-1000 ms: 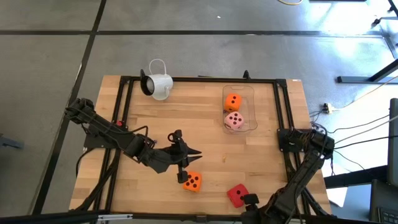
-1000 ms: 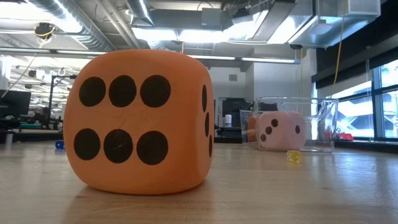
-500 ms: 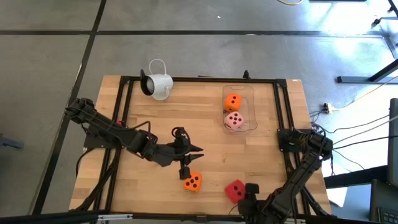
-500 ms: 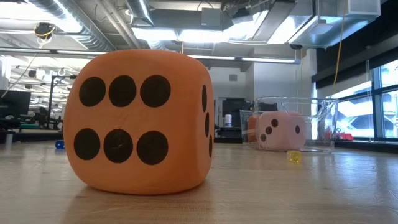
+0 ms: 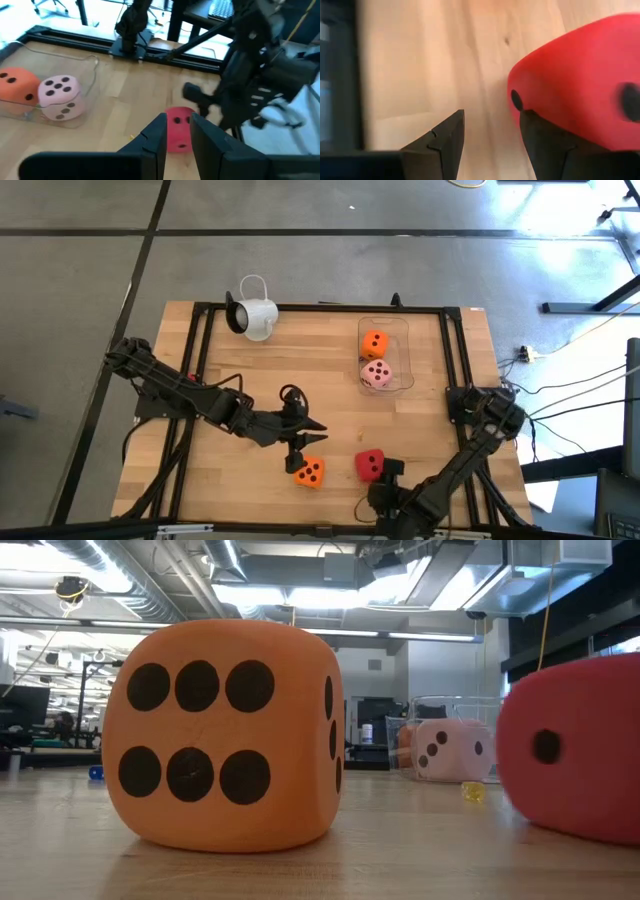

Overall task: Pick & Place Dice
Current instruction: Put the large red die into the transparent bin

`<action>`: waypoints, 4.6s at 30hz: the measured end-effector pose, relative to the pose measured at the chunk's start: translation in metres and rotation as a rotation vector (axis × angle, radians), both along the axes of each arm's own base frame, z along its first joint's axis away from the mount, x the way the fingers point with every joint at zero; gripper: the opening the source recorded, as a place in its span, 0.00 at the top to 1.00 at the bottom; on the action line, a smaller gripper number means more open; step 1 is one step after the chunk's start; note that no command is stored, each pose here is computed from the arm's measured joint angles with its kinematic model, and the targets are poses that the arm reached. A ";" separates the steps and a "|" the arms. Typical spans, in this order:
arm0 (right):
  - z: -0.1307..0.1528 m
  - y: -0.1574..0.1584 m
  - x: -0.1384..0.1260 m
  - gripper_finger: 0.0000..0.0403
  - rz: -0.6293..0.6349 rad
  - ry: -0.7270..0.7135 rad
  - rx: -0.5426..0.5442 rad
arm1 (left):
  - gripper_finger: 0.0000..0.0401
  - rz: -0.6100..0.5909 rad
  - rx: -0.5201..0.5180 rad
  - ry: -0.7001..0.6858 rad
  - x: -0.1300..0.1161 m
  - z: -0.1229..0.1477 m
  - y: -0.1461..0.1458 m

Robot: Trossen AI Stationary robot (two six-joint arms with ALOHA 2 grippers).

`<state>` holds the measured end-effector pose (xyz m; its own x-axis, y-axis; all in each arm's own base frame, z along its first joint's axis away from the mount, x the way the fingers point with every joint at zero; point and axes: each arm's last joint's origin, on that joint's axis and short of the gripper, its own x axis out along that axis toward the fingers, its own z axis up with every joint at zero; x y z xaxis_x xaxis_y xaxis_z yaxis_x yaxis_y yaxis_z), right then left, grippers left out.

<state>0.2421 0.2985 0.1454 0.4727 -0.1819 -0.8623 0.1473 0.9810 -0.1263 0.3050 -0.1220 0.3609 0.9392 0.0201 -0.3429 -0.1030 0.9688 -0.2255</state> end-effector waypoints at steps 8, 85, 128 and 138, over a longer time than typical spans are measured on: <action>-0.031 -0.008 0.012 0.53 0.000 0.073 -0.102 | 0.80 -0.024 -0.045 0.022 0.003 -0.005 -0.003; 0.012 0.021 -0.023 0.53 0.025 -0.214 -0.035 | 0.52 -0.374 -0.609 0.126 0.146 -0.164 0.104; -0.004 0.004 -0.030 0.53 -0.028 -0.160 -0.112 | 0.48 -0.360 -0.574 0.319 0.179 -0.194 0.062; -0.004 0.004 -0.031 0.53 -0.040 -0.172 -0.103 | 0.80 -0.392 -0.570 0.307 0.179 -0.194 0.059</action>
